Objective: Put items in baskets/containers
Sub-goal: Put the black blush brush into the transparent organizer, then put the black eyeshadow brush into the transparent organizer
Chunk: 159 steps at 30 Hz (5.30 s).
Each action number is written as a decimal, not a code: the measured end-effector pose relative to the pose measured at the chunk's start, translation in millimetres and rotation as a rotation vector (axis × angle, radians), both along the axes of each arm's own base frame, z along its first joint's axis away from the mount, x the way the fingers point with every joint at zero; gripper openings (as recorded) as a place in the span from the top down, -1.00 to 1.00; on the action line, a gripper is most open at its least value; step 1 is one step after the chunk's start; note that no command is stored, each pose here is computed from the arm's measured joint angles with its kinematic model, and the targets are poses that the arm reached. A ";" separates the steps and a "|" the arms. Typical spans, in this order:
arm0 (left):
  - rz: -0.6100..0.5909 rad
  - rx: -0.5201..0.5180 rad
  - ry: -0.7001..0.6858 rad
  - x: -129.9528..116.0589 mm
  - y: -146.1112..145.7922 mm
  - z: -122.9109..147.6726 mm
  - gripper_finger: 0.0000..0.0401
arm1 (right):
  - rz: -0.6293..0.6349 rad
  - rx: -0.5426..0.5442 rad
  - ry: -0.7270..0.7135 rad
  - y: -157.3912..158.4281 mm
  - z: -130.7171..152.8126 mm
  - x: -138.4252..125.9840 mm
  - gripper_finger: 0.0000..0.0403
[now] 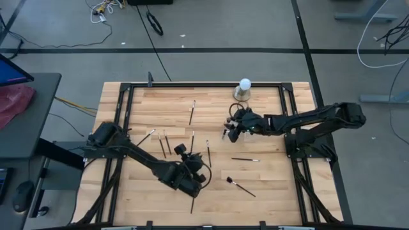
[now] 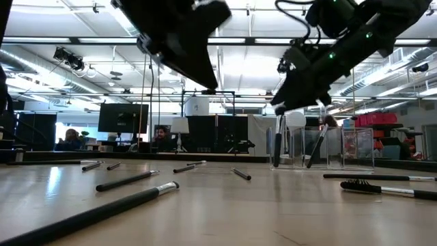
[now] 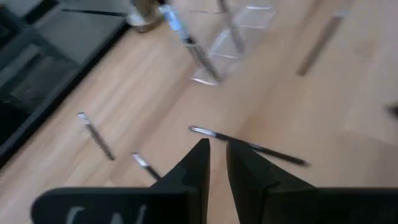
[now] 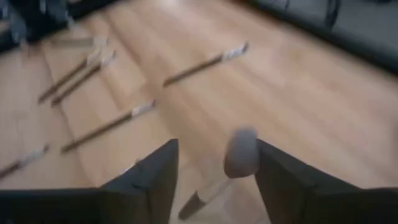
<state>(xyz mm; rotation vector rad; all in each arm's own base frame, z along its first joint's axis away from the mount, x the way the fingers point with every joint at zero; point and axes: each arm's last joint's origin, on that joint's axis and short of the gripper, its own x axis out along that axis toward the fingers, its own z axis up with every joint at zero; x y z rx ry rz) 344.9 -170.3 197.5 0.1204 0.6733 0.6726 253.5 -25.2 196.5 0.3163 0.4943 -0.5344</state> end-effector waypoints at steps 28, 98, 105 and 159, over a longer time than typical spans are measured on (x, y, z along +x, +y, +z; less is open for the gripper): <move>0.165 -0.293 -0.301 -98.3 12.8 -52.0 0.92 | 0.590 -0.187 -0.249 199.5 -20.6 -16.1 0.27; 0.256 -0.244 -0.080 -28.7 197.3 -131.2 0.93 | 0.549 -0.108 -0.282 209.5 -44.0 -9.0 0.34; 0.167 -0.287 -0.120 -42.9 183.5 -122.3 0.93 | 0.541 -0.091 -0.285 209.5 -44.2 -9.0 0.34; -0.532 -0.053 -0.643 -53.6 50.3 -37.6 0.92 | 0.216 -0.211 -0.640 161.4 -44.3 35.2 0.51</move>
